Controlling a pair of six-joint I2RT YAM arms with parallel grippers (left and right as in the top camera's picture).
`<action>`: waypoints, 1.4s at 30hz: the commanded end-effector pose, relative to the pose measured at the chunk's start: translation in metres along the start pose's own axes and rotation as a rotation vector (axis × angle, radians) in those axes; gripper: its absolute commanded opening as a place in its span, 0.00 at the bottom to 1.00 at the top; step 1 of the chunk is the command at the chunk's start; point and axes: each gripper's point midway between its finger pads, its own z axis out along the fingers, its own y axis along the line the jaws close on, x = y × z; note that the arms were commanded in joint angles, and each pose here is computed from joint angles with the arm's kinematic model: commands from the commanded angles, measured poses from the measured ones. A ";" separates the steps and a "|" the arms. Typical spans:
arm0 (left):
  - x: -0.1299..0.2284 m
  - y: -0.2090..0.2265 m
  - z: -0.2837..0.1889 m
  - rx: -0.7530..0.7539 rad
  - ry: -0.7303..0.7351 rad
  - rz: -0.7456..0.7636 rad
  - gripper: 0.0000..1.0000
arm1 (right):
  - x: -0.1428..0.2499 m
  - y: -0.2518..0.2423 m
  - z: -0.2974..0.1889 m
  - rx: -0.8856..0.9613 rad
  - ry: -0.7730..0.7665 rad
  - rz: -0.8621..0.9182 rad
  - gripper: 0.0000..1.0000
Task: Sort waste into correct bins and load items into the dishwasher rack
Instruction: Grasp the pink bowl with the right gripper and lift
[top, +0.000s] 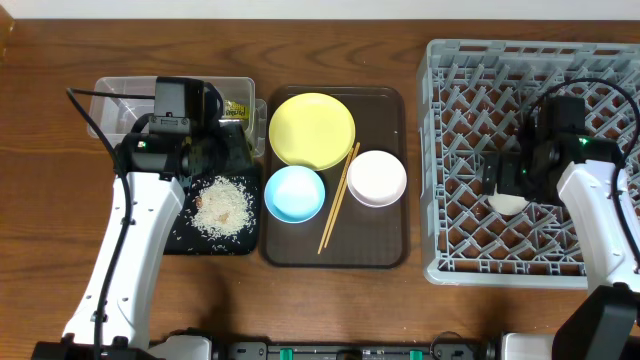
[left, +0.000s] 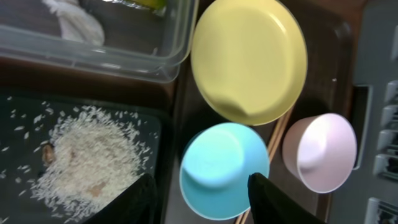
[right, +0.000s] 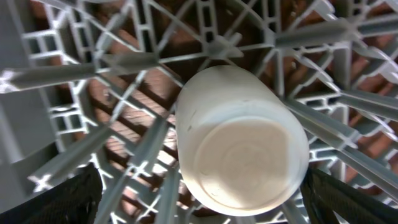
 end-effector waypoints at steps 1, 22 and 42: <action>0.000 0.015 -0.005 -0.084 -0.010 0.000 0.50 | -0.025 0.020 -0.034 -0.092 -0.120 -0.033 0.97; 0.014 0.041 -0.008 -0.222 0.034 -0.014 0.51 | -0.028 0.226 -0.054 -0.416 -0.316 -0.616 0.57; 0.014 0.041 -0.008 -0.222 0.033 -0.014 0.51 | -0.016 0.227 0.077 -0.201 -0.111 -0.648 0.30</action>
